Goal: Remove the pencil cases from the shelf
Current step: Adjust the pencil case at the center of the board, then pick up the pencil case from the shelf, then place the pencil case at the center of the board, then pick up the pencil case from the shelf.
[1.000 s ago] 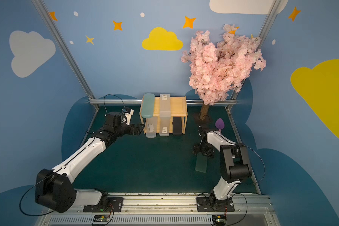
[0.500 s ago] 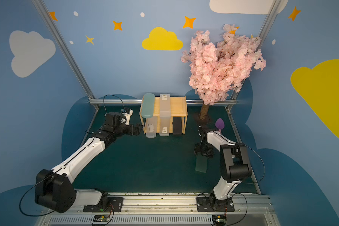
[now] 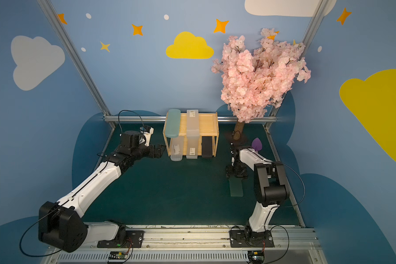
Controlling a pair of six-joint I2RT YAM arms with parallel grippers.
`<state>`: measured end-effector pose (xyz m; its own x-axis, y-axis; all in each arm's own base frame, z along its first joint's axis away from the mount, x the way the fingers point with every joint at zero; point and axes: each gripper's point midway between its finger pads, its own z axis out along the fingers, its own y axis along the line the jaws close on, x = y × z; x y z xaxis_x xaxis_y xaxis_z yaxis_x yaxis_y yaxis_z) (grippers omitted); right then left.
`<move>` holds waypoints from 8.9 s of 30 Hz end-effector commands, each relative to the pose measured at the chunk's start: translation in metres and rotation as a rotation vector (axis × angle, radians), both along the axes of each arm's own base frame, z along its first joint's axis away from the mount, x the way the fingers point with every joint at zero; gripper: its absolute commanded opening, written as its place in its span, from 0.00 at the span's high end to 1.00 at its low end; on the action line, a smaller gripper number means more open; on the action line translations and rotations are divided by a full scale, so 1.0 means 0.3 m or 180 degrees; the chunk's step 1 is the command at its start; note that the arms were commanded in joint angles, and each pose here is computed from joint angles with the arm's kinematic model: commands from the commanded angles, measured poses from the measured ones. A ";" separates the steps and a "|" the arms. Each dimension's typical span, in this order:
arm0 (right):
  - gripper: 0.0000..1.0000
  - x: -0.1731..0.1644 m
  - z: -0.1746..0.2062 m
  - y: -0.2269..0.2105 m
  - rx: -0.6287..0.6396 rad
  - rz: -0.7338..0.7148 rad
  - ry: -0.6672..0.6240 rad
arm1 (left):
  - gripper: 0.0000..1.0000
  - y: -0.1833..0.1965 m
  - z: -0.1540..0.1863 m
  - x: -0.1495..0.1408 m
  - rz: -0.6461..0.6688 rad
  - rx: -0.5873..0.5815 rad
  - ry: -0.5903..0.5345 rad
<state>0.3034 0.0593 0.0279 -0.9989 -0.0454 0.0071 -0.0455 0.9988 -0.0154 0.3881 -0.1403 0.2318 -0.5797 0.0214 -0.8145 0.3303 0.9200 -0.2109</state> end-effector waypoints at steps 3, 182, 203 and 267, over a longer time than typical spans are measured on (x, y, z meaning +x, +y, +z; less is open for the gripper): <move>0.44 0.015 -0.015 -0.028 -0.0140 0.0250 -0.0065 | 0.00 0.014 0.021 -0.008 0.0006 0.0026 -0.0053; 0.30 -0.219 -0.043 0.334 0.0286 -0.0253 -0.0511 | 0.00 -0.016 0.080 -0.102 -0.0074 -0.0294 0.0036; 0.27 -0.172 -0.077 0.300 0.0209 0.0101 -0.0357 | 0.00 -0.013 0.086 -0.095 -0.0058 -0.0265 0.0015; 0.02 -0.120 0.667 0.142 0.0701 -0.0029 -0.2331 | 0.00 -0.224 0.184 0.453 0.0570 0.0967 0.0407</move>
<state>0.2699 0.1008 0.2286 -0.7457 0.0345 -0.6654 -0.0802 0.9868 0.1410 0.5244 -0.2126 0.2751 -0.7103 0.1665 -0.6839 0.1788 0.9824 0.0535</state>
